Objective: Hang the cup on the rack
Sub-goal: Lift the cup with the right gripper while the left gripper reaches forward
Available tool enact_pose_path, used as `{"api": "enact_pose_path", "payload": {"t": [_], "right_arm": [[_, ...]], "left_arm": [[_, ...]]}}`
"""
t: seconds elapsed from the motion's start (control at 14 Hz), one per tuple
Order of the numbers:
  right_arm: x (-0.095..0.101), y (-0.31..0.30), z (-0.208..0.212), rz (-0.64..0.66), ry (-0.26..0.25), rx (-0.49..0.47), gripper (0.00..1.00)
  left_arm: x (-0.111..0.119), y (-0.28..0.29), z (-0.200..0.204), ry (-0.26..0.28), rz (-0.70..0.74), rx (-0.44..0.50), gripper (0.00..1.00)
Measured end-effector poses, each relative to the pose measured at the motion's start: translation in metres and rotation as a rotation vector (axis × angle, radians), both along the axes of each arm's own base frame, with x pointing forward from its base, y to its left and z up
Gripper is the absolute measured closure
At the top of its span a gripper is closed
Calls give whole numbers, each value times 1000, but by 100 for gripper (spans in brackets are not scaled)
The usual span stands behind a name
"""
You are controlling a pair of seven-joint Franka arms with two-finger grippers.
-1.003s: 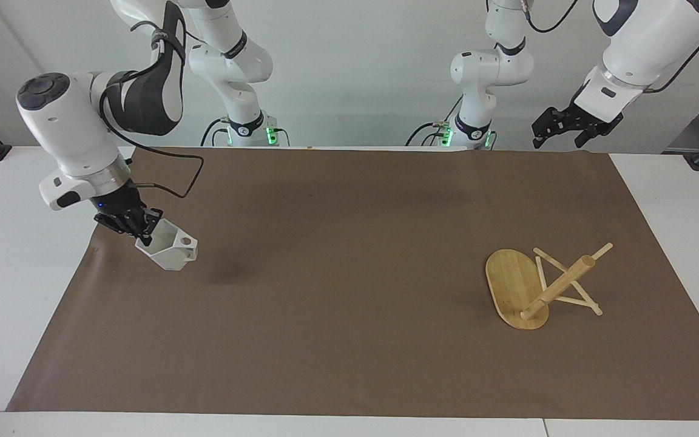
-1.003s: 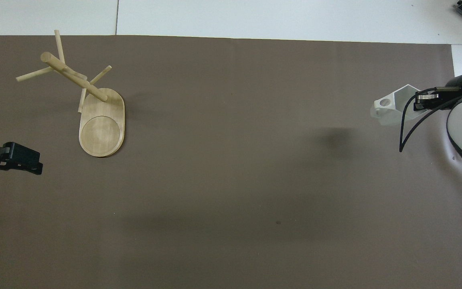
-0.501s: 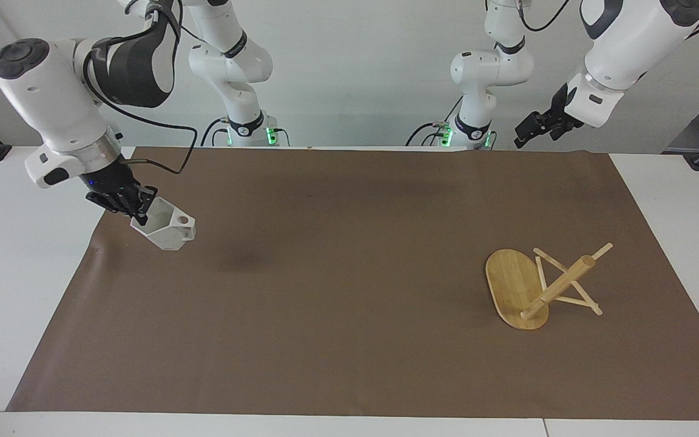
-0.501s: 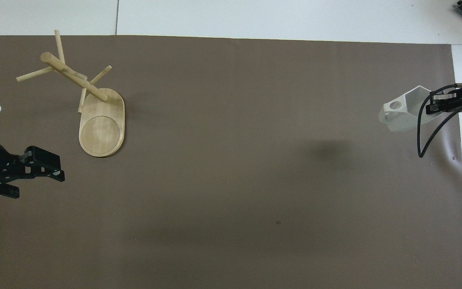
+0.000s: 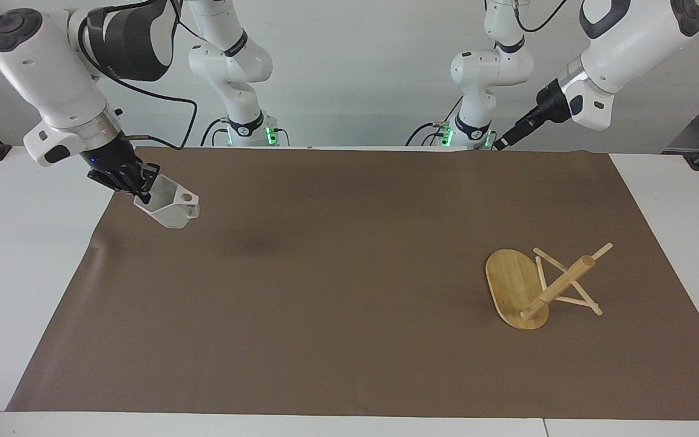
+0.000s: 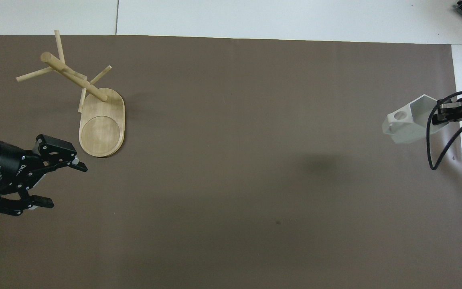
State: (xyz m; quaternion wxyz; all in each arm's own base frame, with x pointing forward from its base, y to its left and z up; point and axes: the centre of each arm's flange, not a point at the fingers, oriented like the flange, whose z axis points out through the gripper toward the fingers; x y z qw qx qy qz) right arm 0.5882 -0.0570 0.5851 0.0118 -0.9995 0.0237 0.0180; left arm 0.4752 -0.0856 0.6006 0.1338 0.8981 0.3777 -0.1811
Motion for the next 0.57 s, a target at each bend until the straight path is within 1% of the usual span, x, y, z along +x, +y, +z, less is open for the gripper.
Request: {"api": "enact_pose_path", "payload": {"t": [0.21,0.36,0.57], "right_arm": [[-13,3,7,-16,45,5,96],[-16,12,13,-35,46,23,96],[-19,25,16,-43,53,102,96]], "left_arm": [[8,-12,-13,78,234,-75,0],[16,-24,-26,121,398,-133,0],[29,-35,-24,187,619,-236,0]]}}
